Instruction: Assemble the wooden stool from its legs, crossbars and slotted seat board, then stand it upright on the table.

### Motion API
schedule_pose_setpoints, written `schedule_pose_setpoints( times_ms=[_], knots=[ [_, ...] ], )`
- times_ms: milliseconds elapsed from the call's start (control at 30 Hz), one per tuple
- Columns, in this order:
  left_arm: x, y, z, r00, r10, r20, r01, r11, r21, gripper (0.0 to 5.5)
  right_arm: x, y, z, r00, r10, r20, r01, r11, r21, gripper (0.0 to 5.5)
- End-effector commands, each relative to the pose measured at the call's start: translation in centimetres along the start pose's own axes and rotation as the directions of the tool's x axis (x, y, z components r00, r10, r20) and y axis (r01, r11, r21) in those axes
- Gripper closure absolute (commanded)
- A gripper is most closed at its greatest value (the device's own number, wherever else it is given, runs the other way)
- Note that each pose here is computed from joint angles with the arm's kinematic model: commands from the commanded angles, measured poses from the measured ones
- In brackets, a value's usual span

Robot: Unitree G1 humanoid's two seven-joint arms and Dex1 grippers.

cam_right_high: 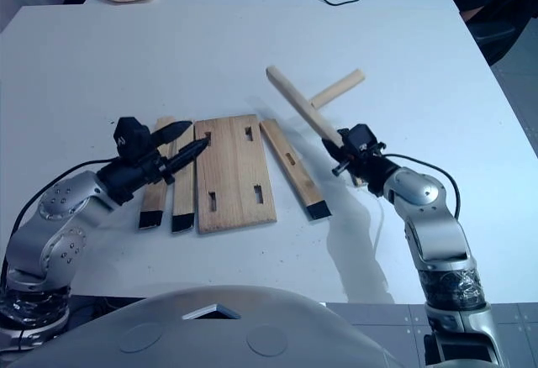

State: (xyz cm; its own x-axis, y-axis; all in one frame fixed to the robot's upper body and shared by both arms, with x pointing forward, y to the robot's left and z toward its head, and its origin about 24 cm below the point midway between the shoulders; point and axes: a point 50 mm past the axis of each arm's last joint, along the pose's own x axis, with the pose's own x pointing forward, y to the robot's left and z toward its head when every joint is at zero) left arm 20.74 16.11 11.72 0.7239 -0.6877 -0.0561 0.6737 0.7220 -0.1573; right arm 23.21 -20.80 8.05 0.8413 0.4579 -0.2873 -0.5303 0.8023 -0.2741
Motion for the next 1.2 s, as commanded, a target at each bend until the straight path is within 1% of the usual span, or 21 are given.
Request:
schedule_pose_setpoints(
  times_ms=[33,100,167,200,300,400,533,800,1067,1133,1200],
  knots=[
    [1.9,-0.6,2.2,0.992,-0.021,0.123,0.041,0.985,-0.166,2.78,0.8,-0.8,4.4,0.96,-0.076,0.269,0.122,0.979,-0.16,4.45],
    [2.5,-1.1,3.1,0.98,-0.061,0.189,0.111,0.957,-0.268,2.78,0.8,-0.2,6.2,0.923,-0.044,0.383,0.148,0.957,-0.249,4.45],
    [2.8,-1.6,4.1,0.961,-0.115,0.253,0.2,0.918,-0.342,2.78,0.9,0.4,7.7,0.879,-0.007,0.477,0.172,0.937,-0.303,4.45],
    [2.9,-1.7,4.5,0.95,-0.135,0.281,0.237,0.898,-0.37,2.58,0.8,0.6,8.2,0.86,0.01,0.51,0.18,0.929,-0.322,4.45],
    [2.7,-1.8,6.0,0.913,-0.171,0.369,0.334,0.834,-0.44,2.21,0.8,1.1,9.3,0.819,0.055,0.572,0.199,0.907,-0.372,4.45],
    [2.9,-1.7,7.2,0.899,-0.173,0.403,0.365,0.806,-0.467,2.16,0.7,1.7,10.0,0.787,0.098,0.61,0.19,0.902,-0.389,4.45],
    [3.0,-2.1,8.0,0.882,-0.201,0.426,0.404,0.788,-0.464,2.16,0.6,2.8,10.5,0.756,0.164,0.633,0.14,0.905,-0.402,4.45],
    [3.1,-2.6,8.1,0.886,-0.254,0.387,0.411,0.816,-0.406,2.16,0.3,4.7,10.9,0.727,0.25,0.639,0.056,0.907,-0.418,4.45],
    [2.8,-2.5,8.6,0.872,-0.27,0.408,0.433,0.814,-0.387,2.16,0.2,5.6,10.0,0.743,0.299,0.599,0.01,0.89,-0.457,4.45],
    [2.7,-2.5,8.6,0.872,-0.273,0.406,0.435,0.814,-0.386,2.35,0.3,5.7,9.8,0.748,0.306,0.589,0.005,0.885,-0.467,4.45],
    [2.6,-2.6,8.5,0.868,-0.286,0.405,0.444,0.811,-0.38,2.72,0.2,5.7,9.6,0.751,0.308,0.584,0.003,0.883,-0.47,4.45]
  ],
)
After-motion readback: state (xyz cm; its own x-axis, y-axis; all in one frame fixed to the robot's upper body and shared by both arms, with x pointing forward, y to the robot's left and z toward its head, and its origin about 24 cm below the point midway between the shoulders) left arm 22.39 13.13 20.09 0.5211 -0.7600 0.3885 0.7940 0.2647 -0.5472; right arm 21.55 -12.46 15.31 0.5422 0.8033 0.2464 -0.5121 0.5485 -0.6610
